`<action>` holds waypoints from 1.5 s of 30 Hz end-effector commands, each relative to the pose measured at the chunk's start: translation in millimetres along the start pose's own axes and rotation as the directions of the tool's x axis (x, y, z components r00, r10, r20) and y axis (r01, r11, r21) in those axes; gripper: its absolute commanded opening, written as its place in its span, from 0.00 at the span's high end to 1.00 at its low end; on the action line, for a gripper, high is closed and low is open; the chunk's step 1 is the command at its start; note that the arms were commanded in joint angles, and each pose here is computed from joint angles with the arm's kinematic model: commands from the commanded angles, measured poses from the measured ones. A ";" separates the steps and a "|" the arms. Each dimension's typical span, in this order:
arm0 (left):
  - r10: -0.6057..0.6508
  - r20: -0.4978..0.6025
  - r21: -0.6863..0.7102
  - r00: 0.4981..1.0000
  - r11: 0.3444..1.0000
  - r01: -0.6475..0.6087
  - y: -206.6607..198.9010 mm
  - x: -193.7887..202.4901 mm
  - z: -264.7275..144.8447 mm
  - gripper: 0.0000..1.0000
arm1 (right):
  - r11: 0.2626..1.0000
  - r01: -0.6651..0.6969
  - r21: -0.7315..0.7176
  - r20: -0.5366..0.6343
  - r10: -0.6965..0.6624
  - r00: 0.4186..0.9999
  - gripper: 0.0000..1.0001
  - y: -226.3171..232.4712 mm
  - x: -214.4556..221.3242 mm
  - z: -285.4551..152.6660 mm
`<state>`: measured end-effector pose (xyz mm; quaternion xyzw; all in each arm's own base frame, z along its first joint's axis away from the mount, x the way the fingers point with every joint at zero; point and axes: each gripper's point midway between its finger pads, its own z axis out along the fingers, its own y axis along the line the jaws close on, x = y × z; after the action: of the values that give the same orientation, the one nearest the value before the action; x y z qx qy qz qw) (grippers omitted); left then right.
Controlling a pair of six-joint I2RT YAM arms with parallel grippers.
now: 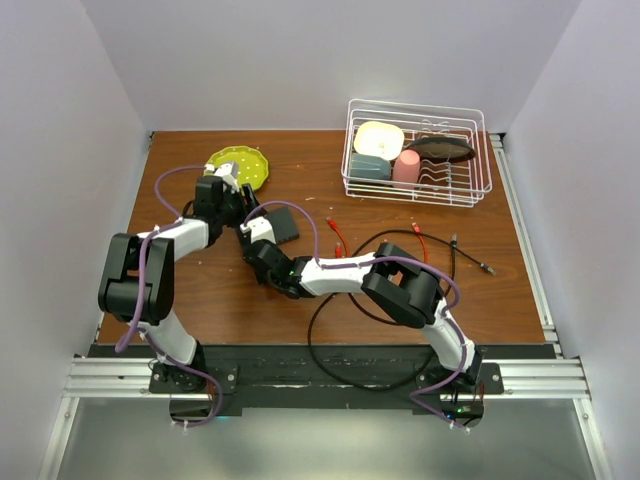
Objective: Insert the plug into the switch port
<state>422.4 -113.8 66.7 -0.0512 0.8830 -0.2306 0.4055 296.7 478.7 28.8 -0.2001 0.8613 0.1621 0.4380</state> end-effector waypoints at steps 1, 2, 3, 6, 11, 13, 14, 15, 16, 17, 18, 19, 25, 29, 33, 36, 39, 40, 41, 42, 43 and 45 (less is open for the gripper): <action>0.043 0.032 -0.049 0.999 0.998 -0.041 10.6 -21.3 9.0 0.38 | 0.999 -0.036 0.020 0.038 0.035 0.999 0.90 -6.8 -15.3 -2.5; 0.049 0.032 -0.051 0.998 0.998 -0.047 12.1 -21.5 12.3 0.38 | 0.999 -0.038 0.019 0.040 0.037 0.999 0.90 -6.1 -15.8 -3.1; 0.051 0.036 -0.054 0.998 0.997 -0.049 12.5 -24.0 13.7 0.38 | 0.999 -0.038 0.018 0.039 0.037 0.999 0.90 -5.8 -15.3 -2.7; 0.060 0.030 -0.065 0.998 0.996 -0.058 17.0 -24.1 21.7 0.38 | 0.999 -0.040 0.015 0.037 0.039 0.999 0.90 -5.6 -14.8 -1.7; 0.047 -0.067 -0.019 0.997 0.999 -0.049 17.6 2.1 33.2 0.39 | 0.999 -0.036 0.015 0.033 0.036 0.999 0.90 -5.8 -12.5 -0.5; 0.034 -0.095 0.001 0.995 0.999 -0.035 16.5 13.4 32.7 0.42 | 0.999 -0.032 0.012 0.030 0.031 0.999 0.91 -5.1 -11.3 -0.8; 0.020 -0.111 0.018 0.994 1.000 -0.019 14.2 19.7 32.3 0.44 | 1.000 -0.029 0.011 0.028 0.029 0.999 0.91 -5.2 -10.9 -1.3; 0.010 -0.130 0.023 0.991 1.000 -0.007 14.5 27.7 30.9 0.51 | 1.000 -0.027 0.011 0.028 0.027 0.999 0.91 -6.2 -11.2 -1.7; 0.000 -0.146 0.028 0.989 1.000 0.004 14.4 33.5 30.3 0.54 | 1.000 -0.026 0.009 0.025 0.025 0.999 0.91 -5.7 -10.2 -2.4; -0.014 -0.165 0.036 0.986 0.999 0.021 13.0 39.7 29.0 0.58 | 1.000 -0.025 0.012 0.023 0.025 0.999 0.91 -7.5 -8.8 -2.8; -0.025 -0.183 0.038 0.983 0.999 0.032 13.7 47.9 26.9 0.65 | 1.000 -0.022 0.012 0.020 0.022 1.000 0.91 -8.3 -7.4 -3.5; -0.031 -0.191 0.045 0.981 0.998 0.040 12.8 51.8 25.7 0.70 | 1.000 -0.020 0.013 0.014 0.020 1.000 0.91 -9.9 -4.8 -4.9; -0.061 -0.233 -0.007 0.971 0.998 0.061 23.2 73.7 16.9 0.83 | 1.000 -0.009 0.019 0.012 0.008 1.000 0.91 -14.8 -0.6 -8.1; -0.065 -0.253 -0.034 0.965 0.998 0.058 28.7 76.3 19.7 0.84 | 1.000 0.008 0.002 0.009 -0.008 1.000 0.92 -11.9 -1.0 -8.0; -0.069 -0.297 -0.059 0.952 0.997 0.054 32.5 81.9 18.4 0.88 | 1.000 0.017 -0.008 0.012 -0.017 1.000 0.92 -9.7 -5.0 -9.4; -0.086 -0.341 -0.073 0.936 0.995 0.065 33.4 90.5 13.8 0.99 | 1.000 0.018 -0.002 0.019 -0.018 1.000 0.92 -10.8 -8.8 -13.4; -0.110 -0.378 -0.082 0.919 0.993 0.086 32.1 98.7 9.8 1.00 | 1.000 0.004 0.020 0.021 -0.005 1.000 0.93 -15.6 -7.1 -14.2; -0.114 -0.392 -0.084 0.913 0.993 0.088 32.0 102.0 8.9 1.00 | 1.000 0.001 0.029 0.016 -0.002 1.000 0.94 -18.5 -4.8 -14.4; -0.117 -0.397 -0.092 0.910 0.992 0.087 32.5 102.8 8.6 1.00 | 1.000 -0.009 0.030 0.018 0.008 1.000 0.94 -18.4 -5.2 -14.7; -0.123 -0.410 -0.105 0.904 0.991 0.087 33.2 105.9 6.6 1.00 | 0.999 -0.011 0.032 0.017 0.011 1.000 0.95 -19.1 -3.6 -14.1; -0.127 -0.409 -0.114 0.904 0.990 0.088 34.2 105.7 6.2 1.00 | 0.999 -0.015 0.035 0.017 0.015 1.000 0.95 -19.5 -3.5 -14.1; -0.127 -0.397 -0.120 0.909 0.989 0.086 33.9 101.8 4.7 1.00 | 0.999 -0.023 0.033 0.018 0.023 1.000 0.96 -18.1 -4.0 -13.1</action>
<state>434.5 -117.5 37.8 -0.0450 0.9009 -0.2454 0.3551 291.0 472.0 28.0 -0.2035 0.8581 0.1714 0.4392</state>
